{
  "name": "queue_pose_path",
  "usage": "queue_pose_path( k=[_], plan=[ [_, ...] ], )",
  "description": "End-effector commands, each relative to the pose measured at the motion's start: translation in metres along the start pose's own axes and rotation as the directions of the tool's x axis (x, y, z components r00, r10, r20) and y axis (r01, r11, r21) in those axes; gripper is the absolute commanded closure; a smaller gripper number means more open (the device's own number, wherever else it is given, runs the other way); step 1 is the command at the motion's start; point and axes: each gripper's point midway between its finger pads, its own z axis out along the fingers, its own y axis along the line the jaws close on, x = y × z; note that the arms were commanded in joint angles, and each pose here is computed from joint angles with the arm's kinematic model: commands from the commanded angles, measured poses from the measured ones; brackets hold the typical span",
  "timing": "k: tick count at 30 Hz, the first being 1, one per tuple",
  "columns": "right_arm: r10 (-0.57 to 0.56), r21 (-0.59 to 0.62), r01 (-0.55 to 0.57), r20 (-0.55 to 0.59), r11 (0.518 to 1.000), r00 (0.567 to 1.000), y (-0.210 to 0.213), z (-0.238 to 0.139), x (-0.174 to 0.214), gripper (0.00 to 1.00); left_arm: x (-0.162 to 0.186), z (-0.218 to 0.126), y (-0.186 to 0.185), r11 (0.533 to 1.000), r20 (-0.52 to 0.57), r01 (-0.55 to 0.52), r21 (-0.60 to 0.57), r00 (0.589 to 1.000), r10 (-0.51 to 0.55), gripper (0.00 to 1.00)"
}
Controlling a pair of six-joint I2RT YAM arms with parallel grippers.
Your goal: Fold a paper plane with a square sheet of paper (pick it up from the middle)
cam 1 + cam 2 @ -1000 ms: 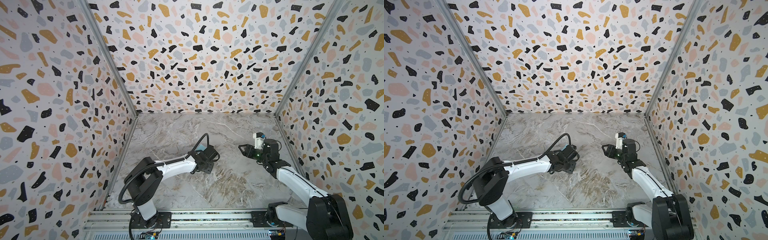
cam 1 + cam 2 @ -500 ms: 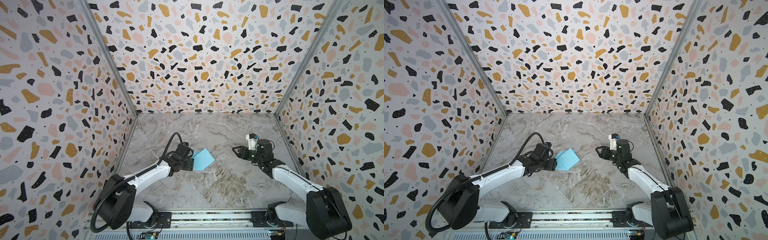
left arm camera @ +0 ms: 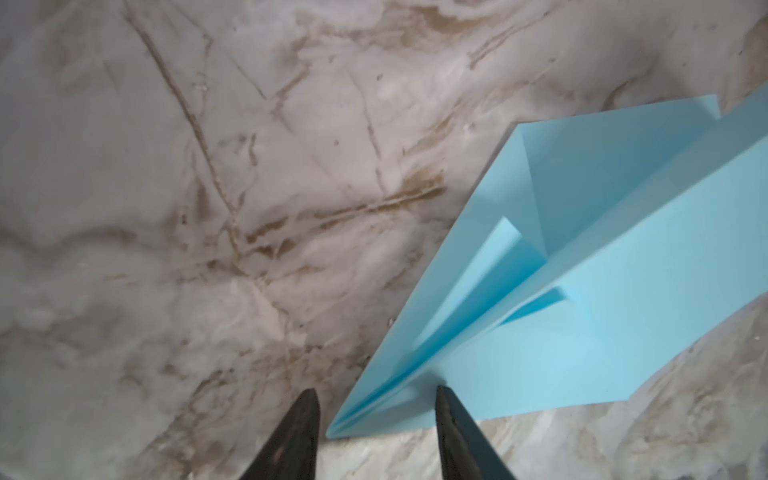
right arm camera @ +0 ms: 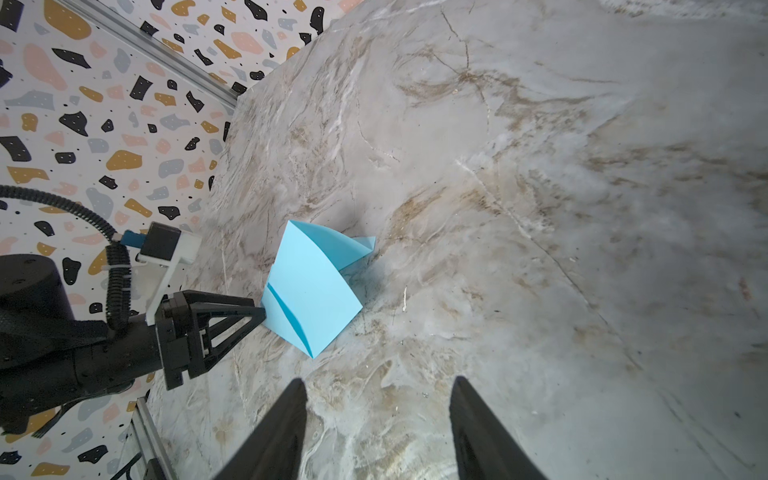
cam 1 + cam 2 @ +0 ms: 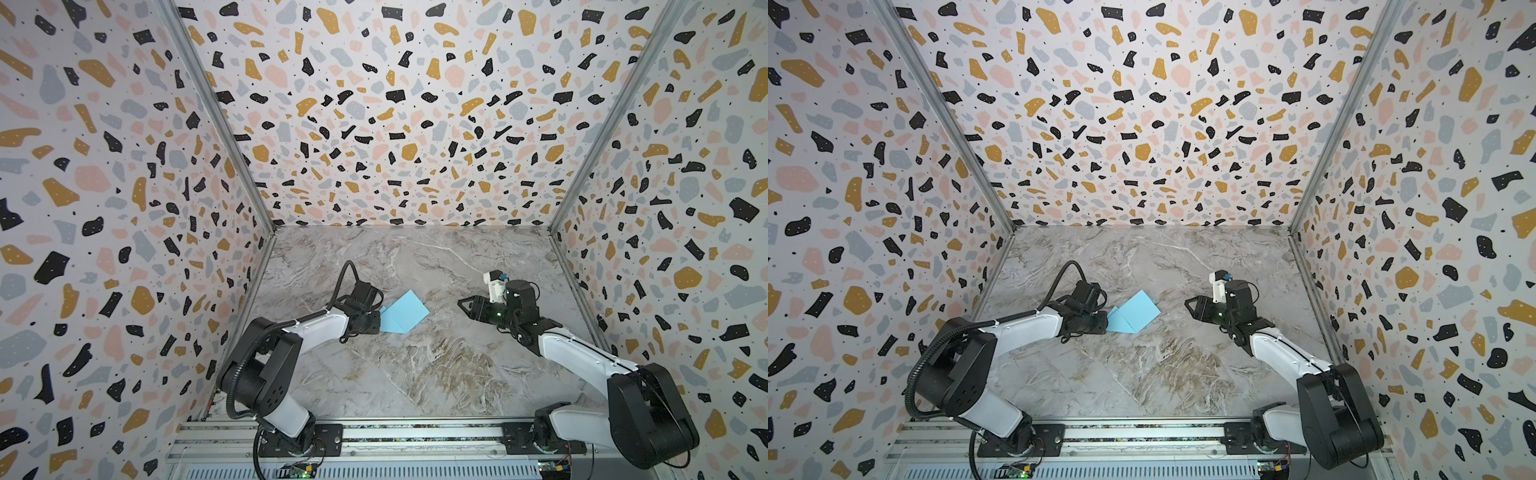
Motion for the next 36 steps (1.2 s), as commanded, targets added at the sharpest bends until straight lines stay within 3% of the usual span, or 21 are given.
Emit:
queue_pose_path(
  k=[1,5,10,13,36],
  plan=[
    [-0.014,-0.030,0.014,0.016,0.999,1.000,0.011,0.001,-0.008,0.43,-0.017,0.000,-0.010,0.999,0.036,0.017,0.049,0.999,-0.018,0.59],
    [-0.013,-0.038,0.013,-0.001,0.999,1.000,0.013,0.005,-0.004,0.43,-0.019,0.000,-0.011,0.998,0.037,0.003,0.057,0.999,-0.005,0.57],
    [-0.014,-0.047,0.013,-0.021,0.999,1.000,0.015,0.010,-0.001,0.43,-0.030,-0.006,-0.018,0.996,0.063,-0.029,0.080,0.998,0.024,0.43],
    [-0.016,-0.051,0.015,-0.026,0.999,1.000,0.017,0.012,0.000,0.43,-0.036,-0.007,-0.020,0.996,0.074,-0.044,0.080,0.997,0.038,0.42],
    [-0.013,-0.066,0.008,-0.064,0.998,0.998,0.018,0.018,0.009,0.43,-0.036,0.023,0.000,0.999,0.007,-0.013,-0.044,1.000,0.013,0.59]
  ],
)
